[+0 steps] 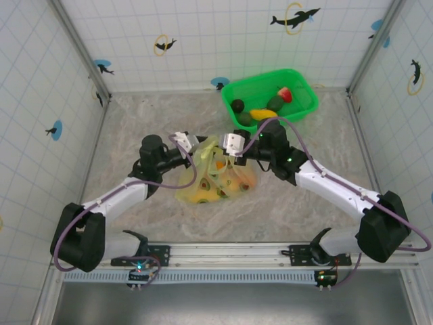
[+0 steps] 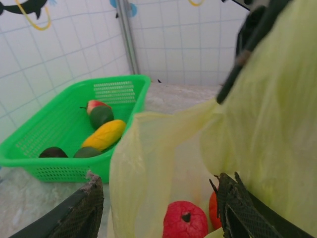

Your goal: Place the fake fruits into the plastic bag and tie a complex knot

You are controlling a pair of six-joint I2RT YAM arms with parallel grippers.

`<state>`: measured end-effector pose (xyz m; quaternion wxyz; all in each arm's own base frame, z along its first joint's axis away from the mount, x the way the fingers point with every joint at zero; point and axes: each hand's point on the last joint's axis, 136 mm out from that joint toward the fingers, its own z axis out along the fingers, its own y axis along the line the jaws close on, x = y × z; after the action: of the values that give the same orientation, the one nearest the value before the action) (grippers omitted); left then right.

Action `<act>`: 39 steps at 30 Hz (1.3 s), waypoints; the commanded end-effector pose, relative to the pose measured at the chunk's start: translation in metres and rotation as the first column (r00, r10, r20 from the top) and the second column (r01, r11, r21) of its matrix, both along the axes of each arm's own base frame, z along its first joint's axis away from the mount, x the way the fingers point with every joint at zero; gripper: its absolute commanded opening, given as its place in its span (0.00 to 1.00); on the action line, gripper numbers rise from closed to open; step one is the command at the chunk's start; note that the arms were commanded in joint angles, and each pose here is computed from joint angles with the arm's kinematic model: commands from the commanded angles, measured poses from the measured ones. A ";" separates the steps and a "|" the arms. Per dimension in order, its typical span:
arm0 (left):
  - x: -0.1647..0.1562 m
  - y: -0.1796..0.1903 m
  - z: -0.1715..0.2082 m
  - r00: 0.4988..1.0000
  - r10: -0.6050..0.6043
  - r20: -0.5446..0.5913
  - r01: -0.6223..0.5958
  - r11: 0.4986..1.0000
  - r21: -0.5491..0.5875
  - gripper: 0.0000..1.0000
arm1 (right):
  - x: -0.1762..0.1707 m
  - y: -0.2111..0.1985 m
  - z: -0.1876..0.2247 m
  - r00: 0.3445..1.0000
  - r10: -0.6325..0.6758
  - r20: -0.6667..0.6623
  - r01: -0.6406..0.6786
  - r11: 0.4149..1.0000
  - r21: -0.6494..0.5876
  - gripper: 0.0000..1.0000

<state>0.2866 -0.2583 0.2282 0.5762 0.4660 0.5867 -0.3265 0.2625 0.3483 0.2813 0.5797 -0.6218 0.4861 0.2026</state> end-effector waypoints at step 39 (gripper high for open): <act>-0.011 -0.005 0.015 0.998 -0.009 -0.058 0.002 0.993 -0.118 0.00 | -0.004 -0.015 0.022 0.990 -0.144 -0.015 0.144 0.982 0.121 0.34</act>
<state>0.2768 -0.2681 0.2386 0.5718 0.4441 0.5777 -0.3770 0.2610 0.3443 0.2794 0.5885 -0.5816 0.5208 0.2100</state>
